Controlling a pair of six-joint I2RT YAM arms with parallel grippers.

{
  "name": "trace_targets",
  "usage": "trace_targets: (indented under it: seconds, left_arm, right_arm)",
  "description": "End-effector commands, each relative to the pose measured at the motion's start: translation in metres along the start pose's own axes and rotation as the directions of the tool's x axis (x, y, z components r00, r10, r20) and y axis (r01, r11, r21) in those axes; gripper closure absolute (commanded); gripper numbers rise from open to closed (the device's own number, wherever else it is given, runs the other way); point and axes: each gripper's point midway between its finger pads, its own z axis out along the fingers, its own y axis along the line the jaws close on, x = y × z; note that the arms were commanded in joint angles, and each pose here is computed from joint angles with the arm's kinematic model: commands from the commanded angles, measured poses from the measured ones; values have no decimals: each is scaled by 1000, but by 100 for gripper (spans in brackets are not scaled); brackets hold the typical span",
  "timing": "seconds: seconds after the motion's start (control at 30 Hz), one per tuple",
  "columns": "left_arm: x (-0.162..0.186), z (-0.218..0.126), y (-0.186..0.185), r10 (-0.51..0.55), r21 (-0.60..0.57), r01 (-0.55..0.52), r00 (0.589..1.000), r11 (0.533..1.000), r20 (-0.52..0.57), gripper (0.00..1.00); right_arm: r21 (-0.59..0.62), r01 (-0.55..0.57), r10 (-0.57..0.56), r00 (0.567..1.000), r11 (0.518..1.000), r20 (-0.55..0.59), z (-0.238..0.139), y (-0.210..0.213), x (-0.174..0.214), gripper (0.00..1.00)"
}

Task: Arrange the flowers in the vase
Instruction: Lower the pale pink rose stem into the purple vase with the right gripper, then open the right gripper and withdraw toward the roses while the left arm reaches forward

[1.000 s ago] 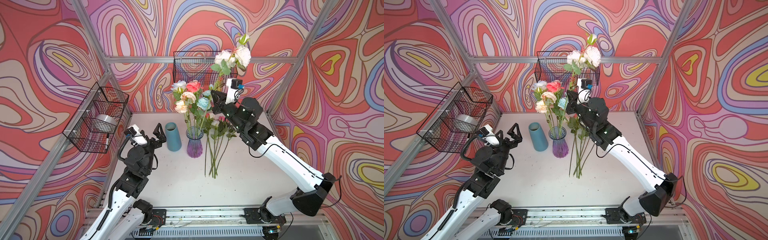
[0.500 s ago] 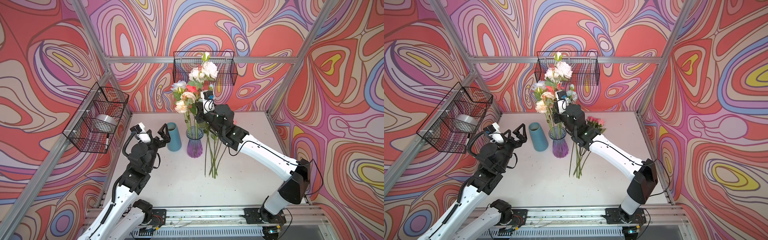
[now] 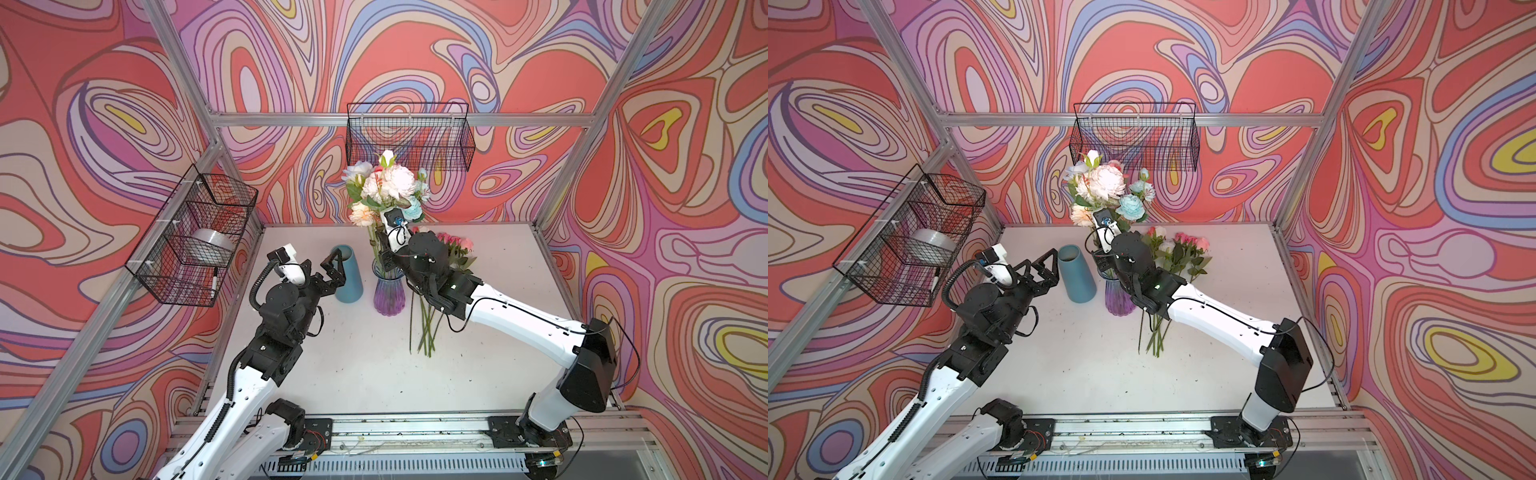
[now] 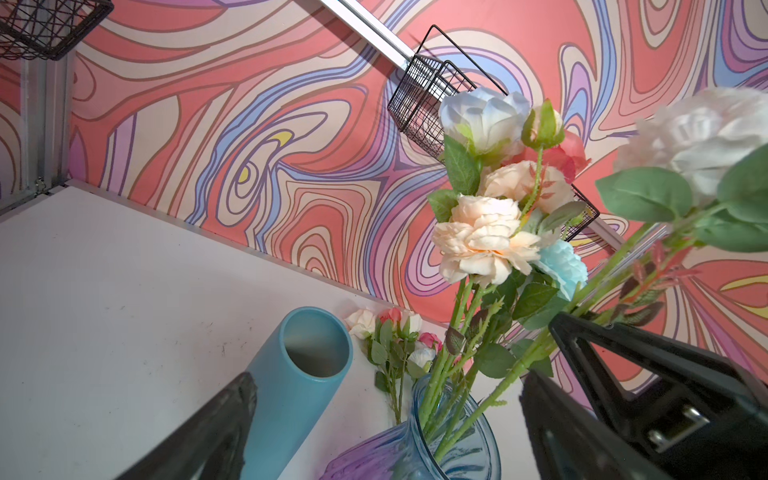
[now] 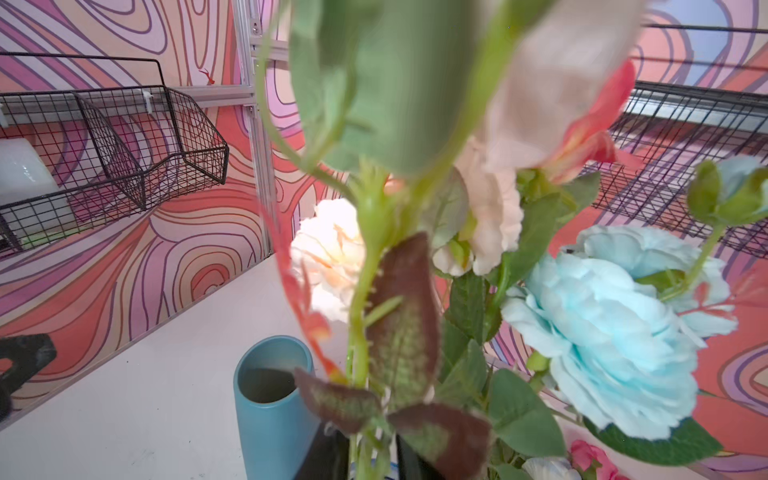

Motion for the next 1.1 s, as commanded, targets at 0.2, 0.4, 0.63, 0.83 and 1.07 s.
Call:
trace_targets:
  seconds: [0.2, 0.4, 0.63, 0.83, 1.07]
  left_arm:
    - [-17, -5, -9, -26, 26, 25, 999, 999, 39, 0]
    - [-15, -3, -9, -32, 32, 31, 999, 999, 30, 0]
    - [-10, -1, -10, -37, 39, 37, 999, 999, 13, 0]
    - [-9, -1, -21, -43, 92, 43, 999, 995, -10, 1]
    - [5, 4, -47, -65, 229, 86, 993, 970, -98, 4]
  right_arm:
    - [69, -13, 14, 1000, 998, -17, -18, -13, 0, 74]
    - [107, -44, 47, 999, 993, -26, -35, -25, 6, 69]
    - [99, -79, 81, 996, 992, -22, -58, -30, 0, 65]
    - [168, -150, 149, 989, 974, 18, -89, -56, 1, 65]
    - [359, -400, 452, 889, 843, -72, -110, -172, 96, 68]
